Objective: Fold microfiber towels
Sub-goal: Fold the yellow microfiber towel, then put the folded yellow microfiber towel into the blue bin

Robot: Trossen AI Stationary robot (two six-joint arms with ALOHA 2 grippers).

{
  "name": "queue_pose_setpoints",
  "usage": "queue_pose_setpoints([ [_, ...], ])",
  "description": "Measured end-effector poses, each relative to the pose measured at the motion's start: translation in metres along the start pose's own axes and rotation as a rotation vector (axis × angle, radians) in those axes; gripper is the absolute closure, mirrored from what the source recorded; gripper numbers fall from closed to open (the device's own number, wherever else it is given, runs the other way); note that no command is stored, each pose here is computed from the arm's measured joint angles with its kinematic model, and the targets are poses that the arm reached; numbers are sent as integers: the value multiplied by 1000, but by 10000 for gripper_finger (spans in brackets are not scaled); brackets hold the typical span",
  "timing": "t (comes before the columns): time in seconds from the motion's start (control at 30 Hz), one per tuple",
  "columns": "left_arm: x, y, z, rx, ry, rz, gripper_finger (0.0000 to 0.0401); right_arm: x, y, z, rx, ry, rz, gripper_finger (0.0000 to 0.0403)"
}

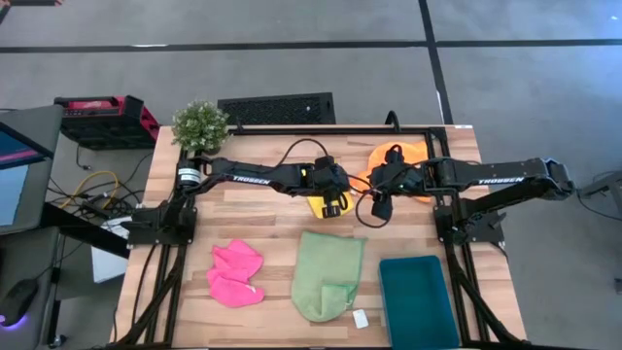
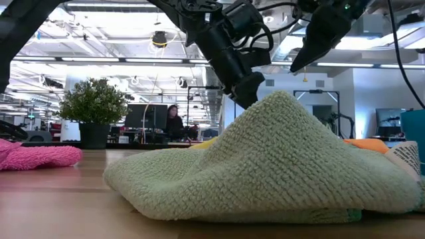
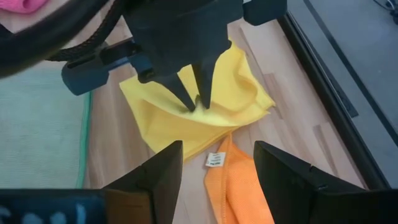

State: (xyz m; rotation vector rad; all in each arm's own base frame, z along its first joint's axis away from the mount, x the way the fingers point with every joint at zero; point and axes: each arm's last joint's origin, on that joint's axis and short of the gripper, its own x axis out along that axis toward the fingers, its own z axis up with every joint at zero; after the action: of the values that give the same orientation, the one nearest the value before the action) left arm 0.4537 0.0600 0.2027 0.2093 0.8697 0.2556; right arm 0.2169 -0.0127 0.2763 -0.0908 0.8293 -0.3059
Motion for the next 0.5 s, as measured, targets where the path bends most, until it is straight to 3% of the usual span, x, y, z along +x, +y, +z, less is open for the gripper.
queue_pose_setpoints([
  [0.3, 0, 0, 0, -24, -3, 2, 261, 0, 0, -1, -1, 6, 0, 182],
  [0.5, -9, -2, -1, -36, 42, -2, 242, 0, 0, -6, -66, 61, 1, 182],
])
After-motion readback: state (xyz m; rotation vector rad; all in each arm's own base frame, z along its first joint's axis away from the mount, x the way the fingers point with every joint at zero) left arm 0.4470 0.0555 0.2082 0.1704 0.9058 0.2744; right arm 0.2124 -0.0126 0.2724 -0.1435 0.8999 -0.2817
